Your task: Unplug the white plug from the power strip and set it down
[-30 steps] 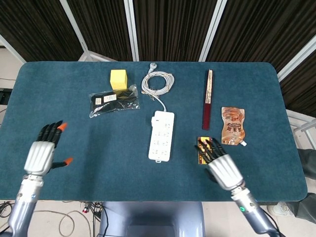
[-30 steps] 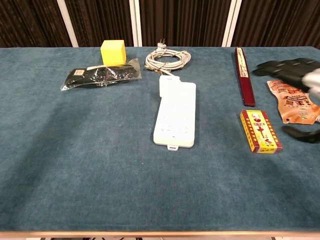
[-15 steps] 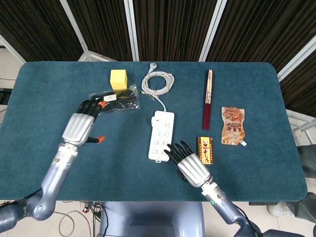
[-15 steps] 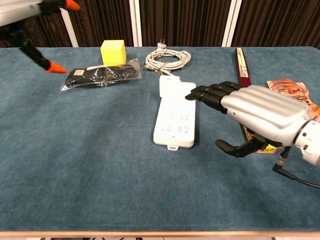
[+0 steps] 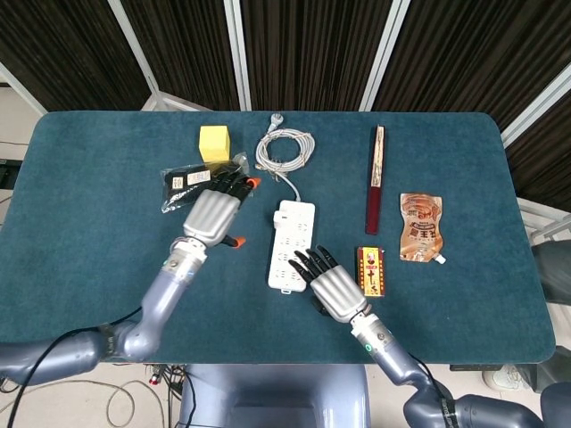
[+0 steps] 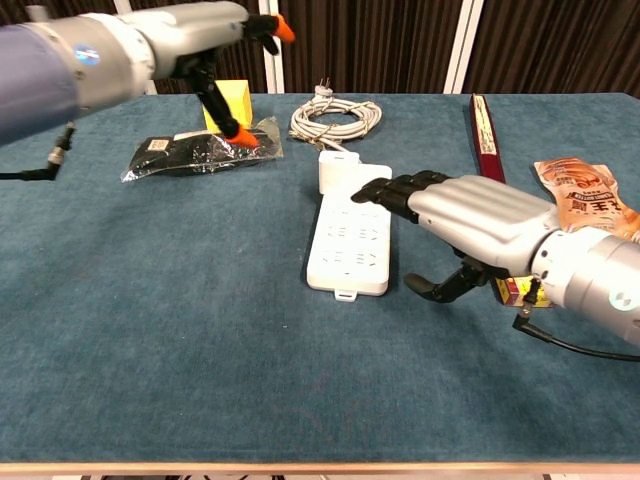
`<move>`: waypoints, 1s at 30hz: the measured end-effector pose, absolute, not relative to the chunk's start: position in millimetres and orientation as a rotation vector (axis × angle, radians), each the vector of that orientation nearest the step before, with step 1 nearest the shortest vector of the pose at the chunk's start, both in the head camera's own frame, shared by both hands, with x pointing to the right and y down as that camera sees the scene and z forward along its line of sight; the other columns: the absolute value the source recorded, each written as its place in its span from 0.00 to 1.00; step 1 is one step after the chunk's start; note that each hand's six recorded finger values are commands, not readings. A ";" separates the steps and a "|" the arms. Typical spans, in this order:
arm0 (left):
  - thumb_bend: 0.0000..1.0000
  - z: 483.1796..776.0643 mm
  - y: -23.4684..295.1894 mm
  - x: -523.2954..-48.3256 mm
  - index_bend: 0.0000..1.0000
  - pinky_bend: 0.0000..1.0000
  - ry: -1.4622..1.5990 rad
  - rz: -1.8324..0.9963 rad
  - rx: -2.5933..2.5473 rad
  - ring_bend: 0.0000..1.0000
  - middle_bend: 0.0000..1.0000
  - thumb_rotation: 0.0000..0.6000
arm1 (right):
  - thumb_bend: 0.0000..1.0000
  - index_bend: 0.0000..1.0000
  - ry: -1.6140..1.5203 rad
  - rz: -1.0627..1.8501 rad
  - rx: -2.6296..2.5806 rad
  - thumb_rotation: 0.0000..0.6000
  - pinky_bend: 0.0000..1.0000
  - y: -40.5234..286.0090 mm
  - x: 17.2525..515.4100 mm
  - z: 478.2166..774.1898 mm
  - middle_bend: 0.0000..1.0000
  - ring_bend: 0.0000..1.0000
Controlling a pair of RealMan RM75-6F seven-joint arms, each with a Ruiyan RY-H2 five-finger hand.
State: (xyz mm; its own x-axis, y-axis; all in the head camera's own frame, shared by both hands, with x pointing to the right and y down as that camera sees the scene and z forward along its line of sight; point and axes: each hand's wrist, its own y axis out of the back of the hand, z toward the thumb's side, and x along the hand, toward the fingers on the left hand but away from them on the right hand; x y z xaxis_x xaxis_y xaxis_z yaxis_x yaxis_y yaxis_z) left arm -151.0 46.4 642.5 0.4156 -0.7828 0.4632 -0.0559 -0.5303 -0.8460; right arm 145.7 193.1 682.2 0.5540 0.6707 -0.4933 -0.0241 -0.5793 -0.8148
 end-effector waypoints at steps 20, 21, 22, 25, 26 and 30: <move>0.06 678.0 50.7 -84.1 0.12 0.09 0.621 -1.181 -1.913 0.04 0.12 1.00 | 0.51 0.08 -0.480 1.100 -2.034 1.00 0.03 210.6 135.5 717.0 0.06 0.04; 0.06 678.9 50.7 -83.2 0.12 0.09 0.620 -1.181 -1.915 0.04 0.13 1.00 | 0.51 0.08 -0.479 1.102 -2.041 1.00 0.03 212.3 135.0 718.9 0.06 0.04; 0.06 679.7 51.0 -82.8 0.12 0.09 0.618 -1.182 -1.916 0.04 0.13 1.00 | 0.51 0.09 -0.478 1.103 -2.045 1.00 0.03 213.5 134.4 720.2 0.07 0.04; 0.06 682.1 51.7 -81.6 0.12 0.09 0.605 -1.184 -1.912 0.04 0.14 1.00 | 0.51 0.09 -0.470 1.100 -2.055 1.00 0.04 217.4 131.7 723.3 0.07 0.04; 0.06 682.8 51.8 -81.2 0.12 0.09 0.601 -1.185 -1.912 0.04 0.14 1.00 | 0.51 0.09 -0.468 1.097 -2.057 1.00 0.04 218.5 130.6 723.9 0.07 0.04; 0.06 685.5 52.4 -78.6 0.13 0.09 0.595 -1.187 -1.917 0.04 0.14 1.00 | 0.51 0.09 -0.466 1.088 -2.066 1.00 0.04 222.7 127.2 726.2 0.08 0.04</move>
State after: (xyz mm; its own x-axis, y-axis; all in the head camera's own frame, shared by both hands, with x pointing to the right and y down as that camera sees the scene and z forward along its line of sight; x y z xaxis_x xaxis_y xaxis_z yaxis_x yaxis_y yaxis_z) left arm -78.6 52.4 685.5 0.4520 -0.7230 0.5225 0.0141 -0.5799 -0.8146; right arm 127.2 222.7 726.2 0.5738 0.6077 -0.5491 -0.0222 -0.6587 -0.7521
